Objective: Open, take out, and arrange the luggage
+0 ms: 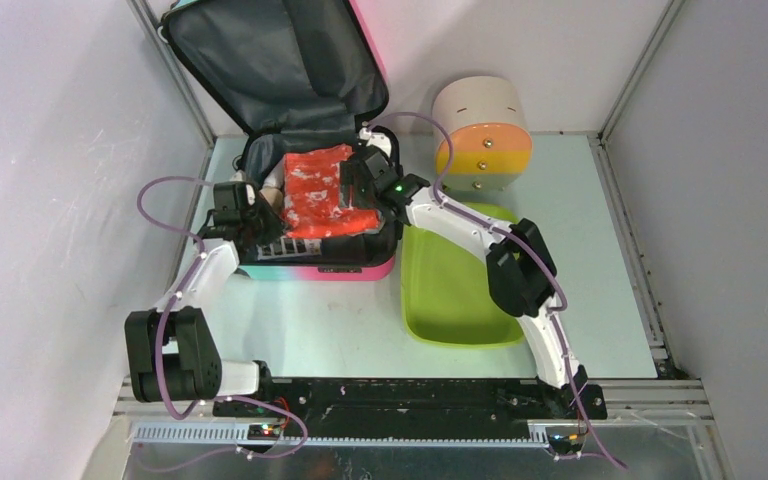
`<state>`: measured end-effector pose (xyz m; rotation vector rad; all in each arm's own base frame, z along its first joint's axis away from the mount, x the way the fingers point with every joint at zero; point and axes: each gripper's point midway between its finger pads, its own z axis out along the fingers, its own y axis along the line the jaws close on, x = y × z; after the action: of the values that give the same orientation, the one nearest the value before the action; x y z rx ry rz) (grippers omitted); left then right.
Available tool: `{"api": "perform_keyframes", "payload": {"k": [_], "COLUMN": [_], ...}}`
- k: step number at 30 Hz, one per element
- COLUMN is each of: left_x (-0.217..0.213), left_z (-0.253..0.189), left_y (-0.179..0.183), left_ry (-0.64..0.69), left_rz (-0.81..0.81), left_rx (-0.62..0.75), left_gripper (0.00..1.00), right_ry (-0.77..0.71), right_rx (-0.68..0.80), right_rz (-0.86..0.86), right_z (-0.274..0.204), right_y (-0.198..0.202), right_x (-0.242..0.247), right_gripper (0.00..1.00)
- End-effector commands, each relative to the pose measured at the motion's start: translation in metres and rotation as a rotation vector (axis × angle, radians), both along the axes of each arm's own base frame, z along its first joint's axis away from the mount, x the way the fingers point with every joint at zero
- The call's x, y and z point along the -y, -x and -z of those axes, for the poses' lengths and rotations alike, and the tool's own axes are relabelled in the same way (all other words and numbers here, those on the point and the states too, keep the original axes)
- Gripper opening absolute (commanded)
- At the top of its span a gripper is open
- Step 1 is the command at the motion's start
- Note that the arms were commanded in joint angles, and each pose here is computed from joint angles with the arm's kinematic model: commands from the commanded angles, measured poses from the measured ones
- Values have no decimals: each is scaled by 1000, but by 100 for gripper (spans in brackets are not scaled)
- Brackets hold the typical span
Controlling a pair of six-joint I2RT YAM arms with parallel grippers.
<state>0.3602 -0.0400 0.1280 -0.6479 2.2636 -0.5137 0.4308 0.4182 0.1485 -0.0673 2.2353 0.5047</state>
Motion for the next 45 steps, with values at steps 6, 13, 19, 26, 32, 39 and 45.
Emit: {"api": "perform_keyframes", "payload": {"k": [6,13,19,26,32,39,45], "left_x": [-6,-6,-6,-6,-7,-9,-10], "left_z": [17,22,26,27,25,22,22], "left_y": [23,21,18,17,17,15,13], "left_ry": [-68,-73,-76,-77,-83,-91,-90], "left_rz": [75,92,96,96,96,90,86], "left_rx": [-40,-46,-55,-57,-52,-46,-51], "left_gripper": [0,0,0,0,0,0,0], "right_ry": [36,56,39,21,40,61,80], "right_rx": [22,10,-3,-4,-41,-59,-77], "right_rz": [21,-12,-17,-31,-36,-16,-34], "right_z": [8,19,28,31,44,56,64], "right_y": [-35,-53,-62,-65,-61,-60,-62], "right_x": [8,8,11,7,2,4,1], "right_gripper": [82,85,85,84,86,88,89]}}
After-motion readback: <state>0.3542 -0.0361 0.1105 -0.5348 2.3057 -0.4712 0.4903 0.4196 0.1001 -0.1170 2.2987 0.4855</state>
